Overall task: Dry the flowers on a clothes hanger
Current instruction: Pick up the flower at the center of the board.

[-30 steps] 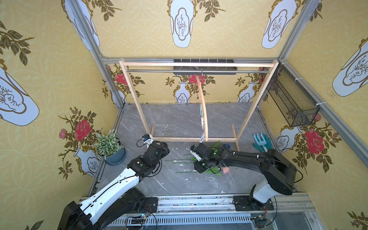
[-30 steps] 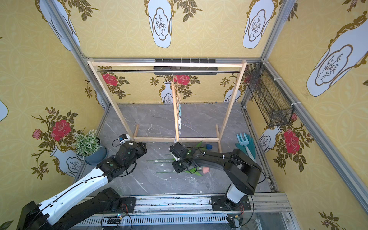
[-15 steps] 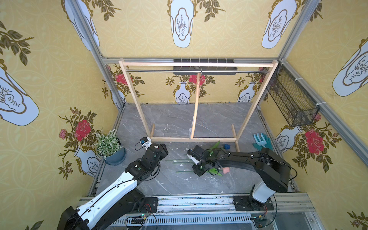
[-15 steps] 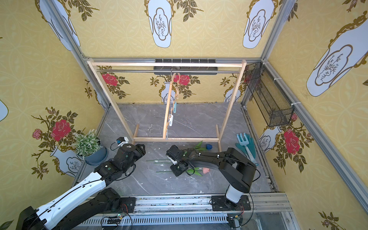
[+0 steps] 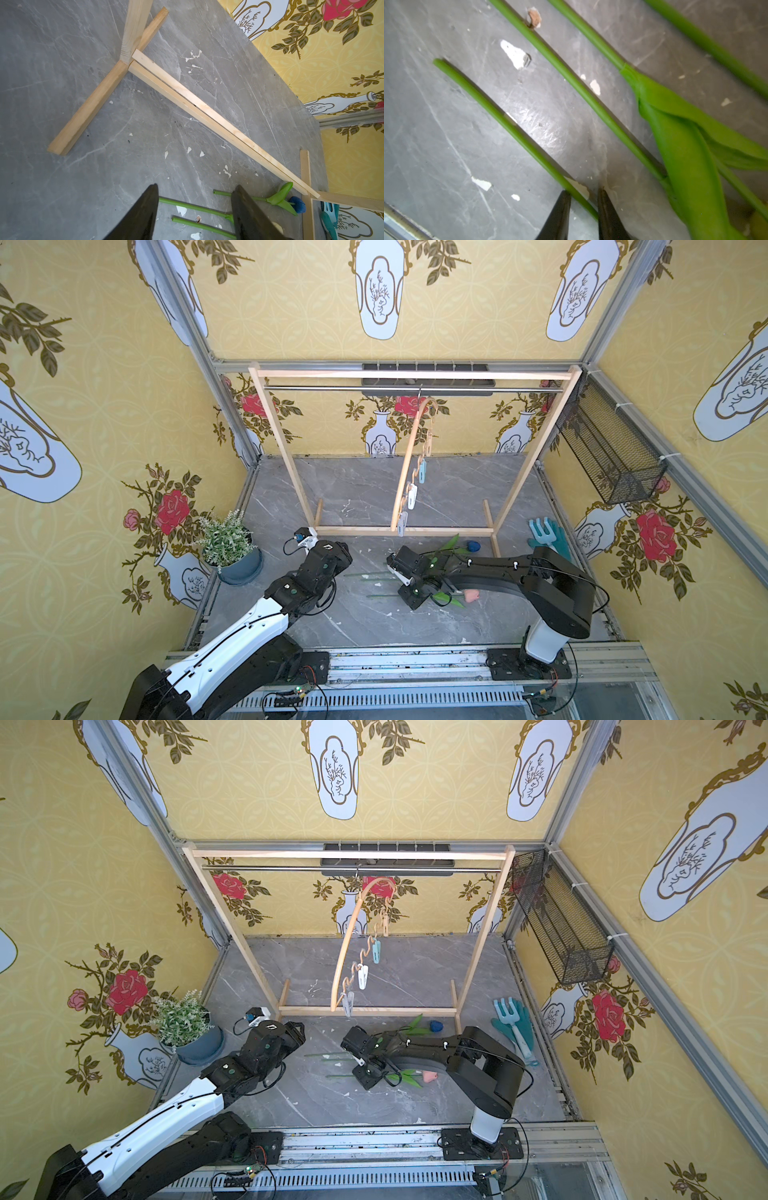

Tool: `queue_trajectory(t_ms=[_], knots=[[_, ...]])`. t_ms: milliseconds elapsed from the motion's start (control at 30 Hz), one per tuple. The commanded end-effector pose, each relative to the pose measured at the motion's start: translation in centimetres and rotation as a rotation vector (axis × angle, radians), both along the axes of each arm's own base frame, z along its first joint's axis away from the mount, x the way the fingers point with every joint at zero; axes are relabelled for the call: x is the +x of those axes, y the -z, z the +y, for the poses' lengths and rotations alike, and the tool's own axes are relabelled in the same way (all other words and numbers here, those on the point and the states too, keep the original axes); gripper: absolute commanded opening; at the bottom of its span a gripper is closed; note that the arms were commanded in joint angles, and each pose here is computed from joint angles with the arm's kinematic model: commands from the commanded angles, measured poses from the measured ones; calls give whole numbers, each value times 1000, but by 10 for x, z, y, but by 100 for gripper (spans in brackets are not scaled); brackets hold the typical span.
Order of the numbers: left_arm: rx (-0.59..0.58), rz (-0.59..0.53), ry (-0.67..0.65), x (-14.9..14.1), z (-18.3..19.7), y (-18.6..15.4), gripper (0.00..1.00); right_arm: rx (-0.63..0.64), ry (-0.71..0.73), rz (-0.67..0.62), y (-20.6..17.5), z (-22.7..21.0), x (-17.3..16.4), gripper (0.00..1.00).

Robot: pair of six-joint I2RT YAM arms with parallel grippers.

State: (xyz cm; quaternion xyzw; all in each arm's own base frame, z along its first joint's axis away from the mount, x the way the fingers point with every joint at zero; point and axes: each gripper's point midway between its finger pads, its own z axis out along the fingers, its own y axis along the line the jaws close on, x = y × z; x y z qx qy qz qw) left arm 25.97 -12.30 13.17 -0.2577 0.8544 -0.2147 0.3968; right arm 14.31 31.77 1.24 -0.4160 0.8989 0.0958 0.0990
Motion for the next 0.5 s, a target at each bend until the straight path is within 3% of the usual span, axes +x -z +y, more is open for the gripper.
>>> queue_trajectory(t_ms=[0,100,467], knots=[[-8,-11,-3,2,0,-1,61,-43,-47,-4,9,-5,-7,21],[-5,-10,-12,2,1,0,60,-35,-77,-19,9,-2,-6,20],[0,6,-42,0,7,3,56,57,-207,-87,-7,21,-4,0]])
